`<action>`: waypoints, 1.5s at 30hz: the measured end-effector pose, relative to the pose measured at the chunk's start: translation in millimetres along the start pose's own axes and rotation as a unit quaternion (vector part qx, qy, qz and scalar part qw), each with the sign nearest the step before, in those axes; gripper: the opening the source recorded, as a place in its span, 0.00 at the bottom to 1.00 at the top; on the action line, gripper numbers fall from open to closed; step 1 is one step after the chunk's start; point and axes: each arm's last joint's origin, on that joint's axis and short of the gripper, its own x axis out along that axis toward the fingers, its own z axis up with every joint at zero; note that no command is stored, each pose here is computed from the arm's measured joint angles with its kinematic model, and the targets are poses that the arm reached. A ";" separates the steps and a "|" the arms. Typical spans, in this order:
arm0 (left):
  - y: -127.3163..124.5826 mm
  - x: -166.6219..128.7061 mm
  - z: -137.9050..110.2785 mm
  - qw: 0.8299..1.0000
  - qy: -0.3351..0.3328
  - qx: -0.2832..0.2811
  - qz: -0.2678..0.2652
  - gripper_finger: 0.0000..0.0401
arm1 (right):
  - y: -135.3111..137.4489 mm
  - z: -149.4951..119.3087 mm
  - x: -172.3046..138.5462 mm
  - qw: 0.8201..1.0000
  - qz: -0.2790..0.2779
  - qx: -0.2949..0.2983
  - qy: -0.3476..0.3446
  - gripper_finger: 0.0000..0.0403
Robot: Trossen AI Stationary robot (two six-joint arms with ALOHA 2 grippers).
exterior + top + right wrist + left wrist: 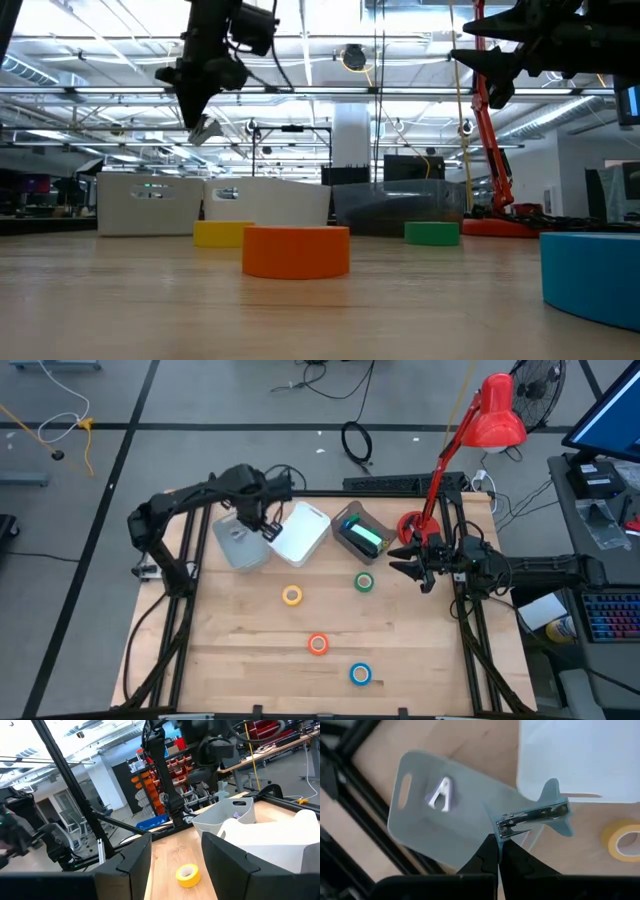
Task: Pick and place Stapler, Stapler remover, tape
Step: Put the blue staple remover into the gray bin
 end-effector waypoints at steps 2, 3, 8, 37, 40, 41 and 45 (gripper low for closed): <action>10.4 2.4 5.5 1.000 0.008 -0.021 -0.002 0.00 | 0.0 0.0 0.0 1.000 0.000 0.000 0.000 0.41; 15.6 3.3 8.2 0.999 0.010 -0.032 -0.005 0.00 | 0.0 0.0 0.0 1.000 0.000 0.000 0.000 0.41; 38.3 6.5 17.4 0.997 0.025 -0.069 -0.027 0.00 | 0.0 0.0 0.0 1.000 0.000 0.000 0.000 0.41; 43.2 79.7 -17.5 0.979 0.190 -0.064 -0.023 0.00 | -0.7 0.2 0.0 1.000 -0.011 -0.011 -0.004 0.41; 48.9 89.9 -15.7 0.978 0.196 -0.074 -0.011 0.00 | -0.6 0.3 -0.1 1.000 -0.010 -0.011 -0.004 0.41; 49.9 93.3 -13.6 0.978 0.192 -0.076 -0.012 0.00 | -0.6 0.2 0.0 1.000 -0.010 -0.010 -0.004 0.41; 54.8 101.6 -6.2 0.977 0.196 -0.080 -0.009 0.00 | -0.7 0.2 0.0 1.000 -0.011 -0.008 -0.004 0.41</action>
